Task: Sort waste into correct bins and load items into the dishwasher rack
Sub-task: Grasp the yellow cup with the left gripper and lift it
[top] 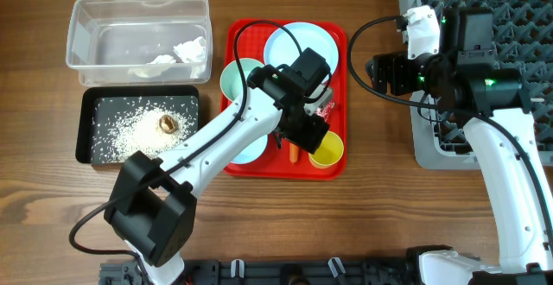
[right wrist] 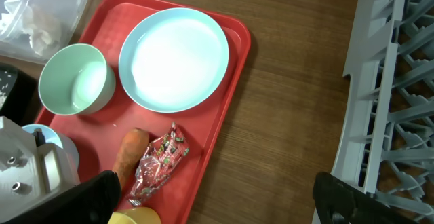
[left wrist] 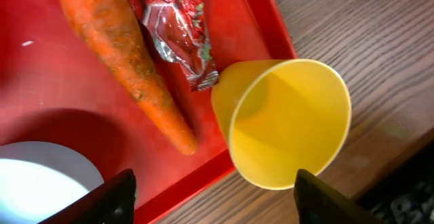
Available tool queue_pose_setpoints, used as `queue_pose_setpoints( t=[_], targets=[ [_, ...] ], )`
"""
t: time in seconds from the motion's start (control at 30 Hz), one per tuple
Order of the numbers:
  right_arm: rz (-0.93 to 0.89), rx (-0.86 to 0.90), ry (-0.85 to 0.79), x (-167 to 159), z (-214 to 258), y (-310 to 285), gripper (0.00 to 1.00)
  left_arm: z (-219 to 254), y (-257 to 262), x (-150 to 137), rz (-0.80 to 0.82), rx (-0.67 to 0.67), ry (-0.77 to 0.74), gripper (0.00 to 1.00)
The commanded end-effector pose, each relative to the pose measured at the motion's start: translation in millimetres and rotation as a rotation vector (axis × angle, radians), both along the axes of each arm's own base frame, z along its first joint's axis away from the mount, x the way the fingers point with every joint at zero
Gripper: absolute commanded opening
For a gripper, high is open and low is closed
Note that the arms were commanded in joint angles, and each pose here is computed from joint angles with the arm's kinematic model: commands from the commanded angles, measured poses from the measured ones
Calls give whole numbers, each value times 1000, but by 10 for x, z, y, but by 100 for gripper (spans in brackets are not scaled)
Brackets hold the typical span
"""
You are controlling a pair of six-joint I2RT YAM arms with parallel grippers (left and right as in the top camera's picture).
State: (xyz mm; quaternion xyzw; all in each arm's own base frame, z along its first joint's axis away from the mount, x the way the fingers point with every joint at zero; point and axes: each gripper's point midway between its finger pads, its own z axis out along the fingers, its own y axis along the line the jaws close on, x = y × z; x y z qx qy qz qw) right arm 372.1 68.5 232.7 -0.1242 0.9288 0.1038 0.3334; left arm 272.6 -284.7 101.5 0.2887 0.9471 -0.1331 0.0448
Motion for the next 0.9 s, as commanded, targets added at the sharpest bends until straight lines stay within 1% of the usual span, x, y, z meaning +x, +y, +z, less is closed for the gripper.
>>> queue_pose_setpoints(
  t=[0.0, 0.13, 0.3, 0.47, 0.57, 0.7, 0.73, 0.8, 0.83, 0.87],
  targets=[
    [-15, -3, -2, 40, 20, -13, 95, -226, 27, -19, 3, 56, 29, 68],
    [-16, -3, -2, 40, 19, -14, 94, -313, -1, -54, -9, 70, 45, 60],
    [-15, -3, -1, 39, 19, -13, 94, -359, -8, -57, -10, 77, 52, 44],
    [-15, -3, 0, 37, 17, -13, 94, -432, -76, -62, 13, 75, 58, 40],
    [-16, -4, -1, 38, 17, -16, 94, -487, -113, -101, -1, 84, 66, 32],
    [-14, -5, 0, 37, 15, -15, 94, -485, -130, -99, -3, 79, 61, 25],
    [-14, -6, 1, 35, 13, -16, 94, -485, -134, -94, -3, 78, 59, 20],
    [-13, -5, 2, 34, 10, -13, 94, -482, -149, -78, 13, 72, 57, 8],
    [-13, -6, 4, 35, 5, -14, 94, -482, -154, -73, 19, 70, 56, 4],
    [-14, -7, 4, 35, 4, -19, 94, -480, -161, -66, 22, 67, 54, 4]
  ],
)
